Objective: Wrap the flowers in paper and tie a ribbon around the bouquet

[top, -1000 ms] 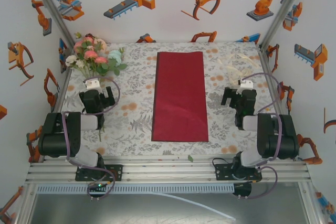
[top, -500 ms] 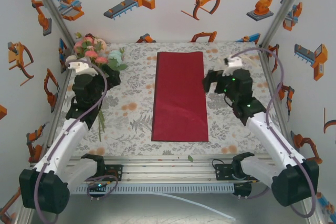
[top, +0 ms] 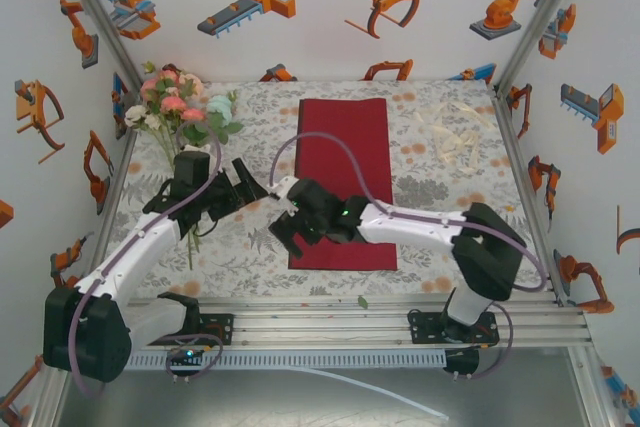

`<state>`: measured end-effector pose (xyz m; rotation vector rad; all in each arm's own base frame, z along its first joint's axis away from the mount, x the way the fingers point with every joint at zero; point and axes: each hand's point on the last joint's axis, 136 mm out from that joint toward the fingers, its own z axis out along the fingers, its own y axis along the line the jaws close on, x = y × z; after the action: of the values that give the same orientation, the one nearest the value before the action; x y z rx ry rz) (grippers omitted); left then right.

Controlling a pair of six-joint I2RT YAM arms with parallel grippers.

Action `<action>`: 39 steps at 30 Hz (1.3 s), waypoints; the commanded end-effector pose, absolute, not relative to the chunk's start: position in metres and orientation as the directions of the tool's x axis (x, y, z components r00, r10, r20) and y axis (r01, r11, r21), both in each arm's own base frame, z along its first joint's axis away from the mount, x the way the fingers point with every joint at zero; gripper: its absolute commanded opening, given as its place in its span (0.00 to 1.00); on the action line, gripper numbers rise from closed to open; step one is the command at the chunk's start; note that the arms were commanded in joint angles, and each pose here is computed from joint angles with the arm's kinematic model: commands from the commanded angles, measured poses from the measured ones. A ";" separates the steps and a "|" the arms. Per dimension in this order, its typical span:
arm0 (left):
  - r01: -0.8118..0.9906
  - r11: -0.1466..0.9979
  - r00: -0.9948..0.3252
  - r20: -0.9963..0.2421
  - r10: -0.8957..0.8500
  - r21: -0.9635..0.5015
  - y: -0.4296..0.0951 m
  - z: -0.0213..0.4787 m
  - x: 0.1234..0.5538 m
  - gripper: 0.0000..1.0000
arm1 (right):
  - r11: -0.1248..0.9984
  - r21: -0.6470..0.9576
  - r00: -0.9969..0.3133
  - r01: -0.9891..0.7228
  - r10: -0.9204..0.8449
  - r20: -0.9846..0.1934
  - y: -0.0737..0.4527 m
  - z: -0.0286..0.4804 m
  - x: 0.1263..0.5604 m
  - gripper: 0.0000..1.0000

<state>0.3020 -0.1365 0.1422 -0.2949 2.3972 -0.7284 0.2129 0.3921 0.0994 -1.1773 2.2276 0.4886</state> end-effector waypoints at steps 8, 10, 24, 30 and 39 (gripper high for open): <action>-0.084 0.842 -0.817 -0.447 -0.364 -0.533 -0.130 0.120 0.287 0.97 | 0.443 -0.016 -0.375 -0.897 -0.778 -0.505 0.397 0.046 0.193 0.93; -0.094 0.844 -0.817 -0.444 -0.368 -0.527 -0.128 0.117 0.287 0.97 | 0.447 -0.023 -0.379 -0.894 -0.784 -0.492 0.395 0.039 0.193 0.84; -0.087 0.819 -0.824 -0.421 -0.379 -0.568 -0.135 0.124 0.284 0.97 | 0.471 0.055 -0.409 -0.880 -0.696 -0.590 0.400 0.074 0.200 0.16; -0.126 0.746 -0.854 -0.310 -0.417 -0.654 -0.150 0.120 0.273 0.97 | 0.506 0.153 -0.476 -0.849 -0.605 -0.638 0.397 0.093 0.208 0.19; -0.335 0.446 -0.791 -0.009 -0.611 -0.830 -0.176 0.108 0.280 0.83 | 0.495 0.235 -0.505 -0.836 -0.528 -0.683 0.393 0.107 0.206 0.01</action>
<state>0.2682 -0.1599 0.0962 -0.6681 2.4879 -1.0717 0.2085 0.3869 0.0929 -1.1508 2.2439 0.6705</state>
